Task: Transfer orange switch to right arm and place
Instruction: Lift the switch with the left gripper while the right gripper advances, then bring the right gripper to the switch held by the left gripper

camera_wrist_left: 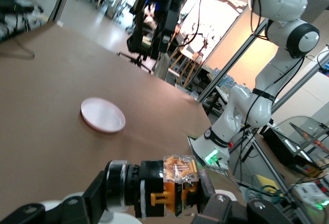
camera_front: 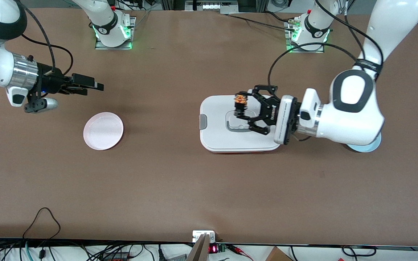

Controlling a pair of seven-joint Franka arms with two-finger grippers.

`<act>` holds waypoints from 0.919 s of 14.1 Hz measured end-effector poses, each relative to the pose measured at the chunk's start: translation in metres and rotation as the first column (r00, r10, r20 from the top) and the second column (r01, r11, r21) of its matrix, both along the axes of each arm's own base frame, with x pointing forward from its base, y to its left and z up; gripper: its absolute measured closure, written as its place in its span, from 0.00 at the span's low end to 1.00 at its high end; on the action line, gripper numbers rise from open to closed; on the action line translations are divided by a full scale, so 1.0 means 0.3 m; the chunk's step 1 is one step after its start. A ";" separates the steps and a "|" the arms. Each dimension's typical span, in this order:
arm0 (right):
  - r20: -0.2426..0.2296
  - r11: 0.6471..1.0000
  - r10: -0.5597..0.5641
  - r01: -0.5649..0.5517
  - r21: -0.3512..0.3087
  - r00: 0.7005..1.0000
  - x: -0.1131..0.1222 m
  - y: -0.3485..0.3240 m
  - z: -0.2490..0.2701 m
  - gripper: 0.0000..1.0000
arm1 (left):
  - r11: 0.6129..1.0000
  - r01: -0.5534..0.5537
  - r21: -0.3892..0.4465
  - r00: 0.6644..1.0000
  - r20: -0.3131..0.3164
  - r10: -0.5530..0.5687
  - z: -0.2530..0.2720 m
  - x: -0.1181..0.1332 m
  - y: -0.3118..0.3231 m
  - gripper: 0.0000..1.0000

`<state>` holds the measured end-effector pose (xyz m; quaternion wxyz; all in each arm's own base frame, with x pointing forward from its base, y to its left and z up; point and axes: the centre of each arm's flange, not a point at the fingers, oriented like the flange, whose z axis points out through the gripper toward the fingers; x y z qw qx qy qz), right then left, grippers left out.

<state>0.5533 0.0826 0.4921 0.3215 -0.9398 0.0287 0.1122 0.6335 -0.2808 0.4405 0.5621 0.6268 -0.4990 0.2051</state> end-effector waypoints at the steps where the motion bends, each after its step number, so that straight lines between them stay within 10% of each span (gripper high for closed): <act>1: -0.023 0.998 -0.019 0.020 0.060 1.000 0.012 0.019 -0.022 0.00 | 0.999 0.002 -0.032 0.999 0.045 0.000 -0.024 -0.008 -0.016 0.28; 5: -0.133 0.972 -0.035 0.065 0.226 0.990 0.047 0.073 -0.136 0.00 | 0.983 -0.103 -0.154 0.984 0.132 0.124 -0.048 -0.104 -0.202 0.28; 13: -0.165 0.870 0.020 0.065 0.488 0.986 0.065 0.274 -0.207 0.00 | 0.959 -0.194 -0.207 0.955 0.185 0.233 -0.089 -0.241 -0.391 0.28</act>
